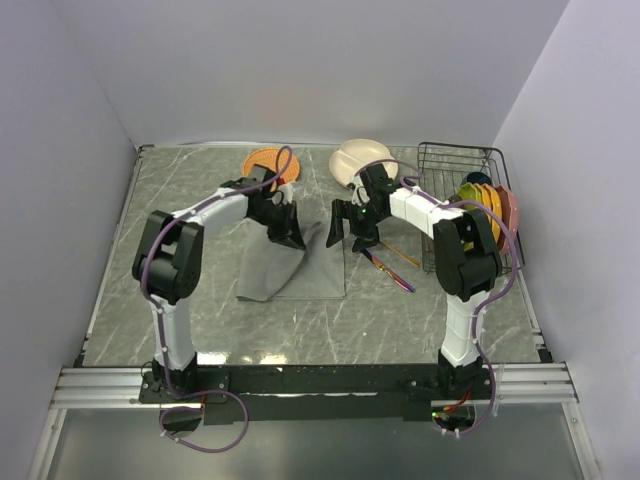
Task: Fold the napkin into a case and place the utensils inside
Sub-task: Fold the rectangle-folded napkin at the center of the board.
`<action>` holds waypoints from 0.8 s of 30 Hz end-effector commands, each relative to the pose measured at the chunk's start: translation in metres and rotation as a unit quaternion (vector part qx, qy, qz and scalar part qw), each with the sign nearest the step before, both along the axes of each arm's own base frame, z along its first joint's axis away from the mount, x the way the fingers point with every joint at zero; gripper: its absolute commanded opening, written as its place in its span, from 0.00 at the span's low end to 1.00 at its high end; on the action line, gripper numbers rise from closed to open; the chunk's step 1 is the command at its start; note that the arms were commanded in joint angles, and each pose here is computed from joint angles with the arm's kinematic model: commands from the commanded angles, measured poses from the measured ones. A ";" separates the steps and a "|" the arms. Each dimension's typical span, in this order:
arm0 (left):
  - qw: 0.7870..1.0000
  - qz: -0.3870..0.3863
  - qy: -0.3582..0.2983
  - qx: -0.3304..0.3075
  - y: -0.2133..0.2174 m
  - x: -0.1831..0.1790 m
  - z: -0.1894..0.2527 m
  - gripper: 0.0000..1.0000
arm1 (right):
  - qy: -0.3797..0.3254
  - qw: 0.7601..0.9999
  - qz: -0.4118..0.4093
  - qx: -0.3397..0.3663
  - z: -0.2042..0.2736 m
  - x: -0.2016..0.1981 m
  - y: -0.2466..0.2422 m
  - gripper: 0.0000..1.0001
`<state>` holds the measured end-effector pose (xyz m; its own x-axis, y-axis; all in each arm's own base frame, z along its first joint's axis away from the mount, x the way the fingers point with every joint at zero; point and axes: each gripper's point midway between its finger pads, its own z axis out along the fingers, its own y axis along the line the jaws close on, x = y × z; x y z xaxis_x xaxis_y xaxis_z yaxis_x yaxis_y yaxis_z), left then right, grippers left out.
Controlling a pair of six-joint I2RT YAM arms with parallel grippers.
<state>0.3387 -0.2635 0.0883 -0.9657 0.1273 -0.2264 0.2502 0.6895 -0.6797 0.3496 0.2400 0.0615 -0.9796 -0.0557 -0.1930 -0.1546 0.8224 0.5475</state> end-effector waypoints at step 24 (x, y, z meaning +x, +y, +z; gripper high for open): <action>0.990 0.118 -0.073 -0.033 0.063 0.041 0.050 0.69 | -0.038 0.999 0.000 -0.004 0.023 0.004 -0.015 0.92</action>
